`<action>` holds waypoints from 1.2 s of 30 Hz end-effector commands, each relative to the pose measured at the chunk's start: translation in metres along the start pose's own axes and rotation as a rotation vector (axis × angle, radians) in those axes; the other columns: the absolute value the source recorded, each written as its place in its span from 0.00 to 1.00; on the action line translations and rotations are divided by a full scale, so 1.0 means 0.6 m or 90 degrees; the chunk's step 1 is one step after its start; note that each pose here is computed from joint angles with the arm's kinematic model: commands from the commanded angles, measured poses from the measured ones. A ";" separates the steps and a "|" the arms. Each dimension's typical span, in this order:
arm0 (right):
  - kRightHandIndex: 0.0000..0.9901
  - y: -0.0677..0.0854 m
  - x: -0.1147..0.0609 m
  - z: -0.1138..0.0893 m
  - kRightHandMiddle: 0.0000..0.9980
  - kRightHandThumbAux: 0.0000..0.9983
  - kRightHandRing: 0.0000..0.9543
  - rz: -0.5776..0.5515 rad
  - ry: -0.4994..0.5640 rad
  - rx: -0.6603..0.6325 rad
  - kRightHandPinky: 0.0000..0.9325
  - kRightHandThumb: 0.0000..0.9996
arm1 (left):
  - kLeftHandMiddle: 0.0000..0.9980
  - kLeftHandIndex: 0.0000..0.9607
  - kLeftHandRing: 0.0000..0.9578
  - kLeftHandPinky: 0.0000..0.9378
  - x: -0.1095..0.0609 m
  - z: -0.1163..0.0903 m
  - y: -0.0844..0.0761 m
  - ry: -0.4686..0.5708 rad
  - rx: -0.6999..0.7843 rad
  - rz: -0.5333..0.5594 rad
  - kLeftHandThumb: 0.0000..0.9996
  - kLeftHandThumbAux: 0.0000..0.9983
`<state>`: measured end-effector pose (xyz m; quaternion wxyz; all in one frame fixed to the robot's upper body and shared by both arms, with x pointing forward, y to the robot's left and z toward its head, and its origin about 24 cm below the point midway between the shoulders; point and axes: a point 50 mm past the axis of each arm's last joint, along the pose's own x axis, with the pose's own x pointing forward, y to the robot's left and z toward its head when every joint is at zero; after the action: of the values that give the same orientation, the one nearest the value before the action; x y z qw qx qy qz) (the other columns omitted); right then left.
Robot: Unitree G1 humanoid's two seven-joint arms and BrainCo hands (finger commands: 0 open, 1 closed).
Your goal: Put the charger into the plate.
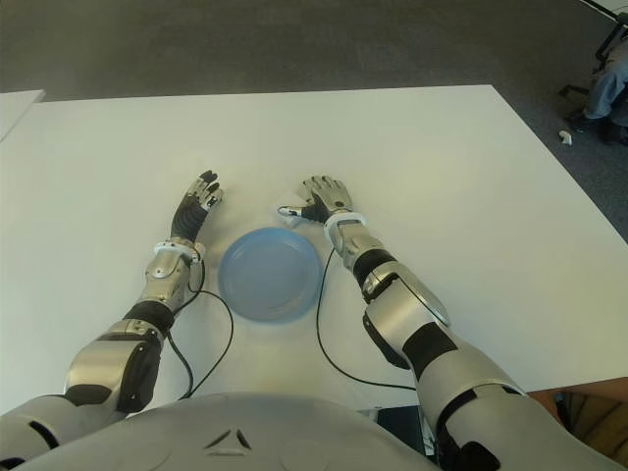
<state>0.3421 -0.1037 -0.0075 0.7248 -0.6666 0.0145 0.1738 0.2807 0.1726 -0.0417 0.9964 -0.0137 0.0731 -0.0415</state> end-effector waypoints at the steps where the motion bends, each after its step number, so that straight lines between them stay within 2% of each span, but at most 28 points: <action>1: 0.00 0.041 -0.019 -0.026 0.00 0.08 0.00 0.081 0.025 -0.037 0.00 0.32 | 0.00 0.00 0.00 0.05 -0.087 -0.121 -0.022 0.228 -0.045 -0.013 0.13 0.53; 10: 0.00 0.039 -0.034 -0.078 0.00 0.08 0.00 0.073 0.056 -0.057 0.00 0.30 | 0.00 0.00 0.00 0.05 -0.090 -0.123 -0.018 0.233 -0.045 -0.012 0.13 0.53; 21: 0.00 0.034 -0.068 -0.142 0.00 0.09 0.00 0.016 0.068 -0.070 0.00 0.28 | 0.00 0.00 0.00 0.06 -0.091 -0.122 -0.015 0.231 -0.041 -0.012 0.11 0.50; 36: 0.00 0.045 -0.118 -0.174 0.00 0.11 0.00 -0.031 0.057 -0.074 0.00 0.28 | 0.00 0.00 0.00 0.07 -0.092 -0.124 -0.012 0.238 -0.047 -0.003 0.12 0.52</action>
<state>0.3120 -0.2139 -0.0058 0.7018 -0.7066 -0.0083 0.0907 0.2792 0.1727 -0.0420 0.9963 -0.0138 0.0712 -0.0451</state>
